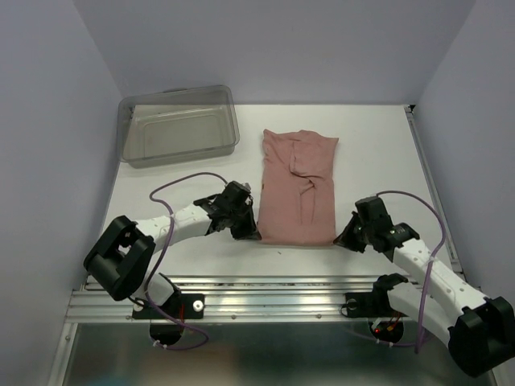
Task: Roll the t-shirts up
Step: Roll the T-shirt to the center of the board.
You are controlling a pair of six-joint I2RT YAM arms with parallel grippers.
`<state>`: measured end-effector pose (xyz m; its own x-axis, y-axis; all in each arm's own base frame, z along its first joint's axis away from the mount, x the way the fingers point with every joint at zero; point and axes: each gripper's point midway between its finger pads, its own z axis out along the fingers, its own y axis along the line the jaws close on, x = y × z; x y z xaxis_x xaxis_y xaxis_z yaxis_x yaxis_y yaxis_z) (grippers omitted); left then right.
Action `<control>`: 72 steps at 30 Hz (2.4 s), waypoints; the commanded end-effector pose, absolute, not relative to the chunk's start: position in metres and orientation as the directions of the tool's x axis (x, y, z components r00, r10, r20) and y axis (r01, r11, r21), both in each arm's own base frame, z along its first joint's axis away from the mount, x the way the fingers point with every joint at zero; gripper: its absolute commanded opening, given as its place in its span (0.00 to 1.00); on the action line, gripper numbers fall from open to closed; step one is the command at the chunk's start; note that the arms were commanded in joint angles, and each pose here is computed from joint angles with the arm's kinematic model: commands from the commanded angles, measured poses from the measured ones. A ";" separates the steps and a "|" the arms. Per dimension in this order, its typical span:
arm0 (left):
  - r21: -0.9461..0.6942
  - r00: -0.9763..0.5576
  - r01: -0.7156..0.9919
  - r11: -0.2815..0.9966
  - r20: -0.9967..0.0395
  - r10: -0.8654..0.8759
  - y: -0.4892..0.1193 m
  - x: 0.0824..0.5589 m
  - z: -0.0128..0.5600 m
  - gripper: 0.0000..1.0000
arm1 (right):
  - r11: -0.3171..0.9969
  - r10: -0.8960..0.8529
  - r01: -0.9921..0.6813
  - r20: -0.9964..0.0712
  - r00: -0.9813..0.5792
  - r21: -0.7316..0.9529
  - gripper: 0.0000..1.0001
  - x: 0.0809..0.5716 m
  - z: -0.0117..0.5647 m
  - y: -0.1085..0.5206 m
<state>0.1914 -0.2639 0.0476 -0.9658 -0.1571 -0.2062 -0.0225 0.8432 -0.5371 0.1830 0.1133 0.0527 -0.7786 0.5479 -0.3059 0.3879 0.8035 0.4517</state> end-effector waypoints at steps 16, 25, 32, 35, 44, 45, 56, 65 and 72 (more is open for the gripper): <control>-0.513 -0.962 -0.069 0.855 -0.194 -0.194 -0.260 0.235 0.074 0.00 | 0.851 0.507 0.344 -0.454 -0.732 0.396 0.01 0.234 0.093 0.106; -0.487 -0.953 -0.076 0.870 -0.221 -0.206 -0.257 0.260 0.075 0.00 | 0.875 0.473 0.322 -0.500 -0.726 0.361 0.01 0.256 0.095 0.105; -0.472 -0.951 -0.077 0.878 -0.230 -0.207 -0.260 0.277 0.066 0.00 | 0.885 0.457 0.312 -0.513 -0.726 0.346 0.01 0.270 0.092 0.108; -0.462 -0.952 -0.076 0.884 -0.231 -0.202 -0.260 0.281 0.058 0.00 | 0.888 0.452 0.312 -0.520 -0.725 0.337 0.01 0.275 0.089 0.108; -0.416 -0.936 -0.071 0.906 -0.286 -0.205 -0.257 0.299 0.050 0.04 | 0.890 0.455 0.338 -0.549 -0.701 0.307 0.05 0.292 0.078 0.102; -0.412 -0.935 -0.065 0.909 -0.293 -0.199 -0.257 0.300 0.050 0.06 | 0.890 0.456 0.340 -0.553 -0.697 0.305 0.06 0.295 0.078 0.102; -0.366 -0.889 -0.034 0.930 -0.414 -0.196 -0.243 0.316 0.085 0.60 | 0.886 0.463 0.312 -0.596 -0.657 0.344 0.48 0.301 0.100 0.101; -0.353 -0.797 0.038 0.935 -0.574 -0.185 -0.240 0.311 0.143 0.45 | 0.883 0.421 0.190 -0.546 -0.725 0.429 0.26 0.279 0.118 0.123; -0.361 -0.818 0.042 0.932 -0.548 -0.175 -0.250 0.308 0.131 0.51 | 0.889 0.416 0.203 -0.542 -0.731 0.410 0.25 0.277 0.109 0.120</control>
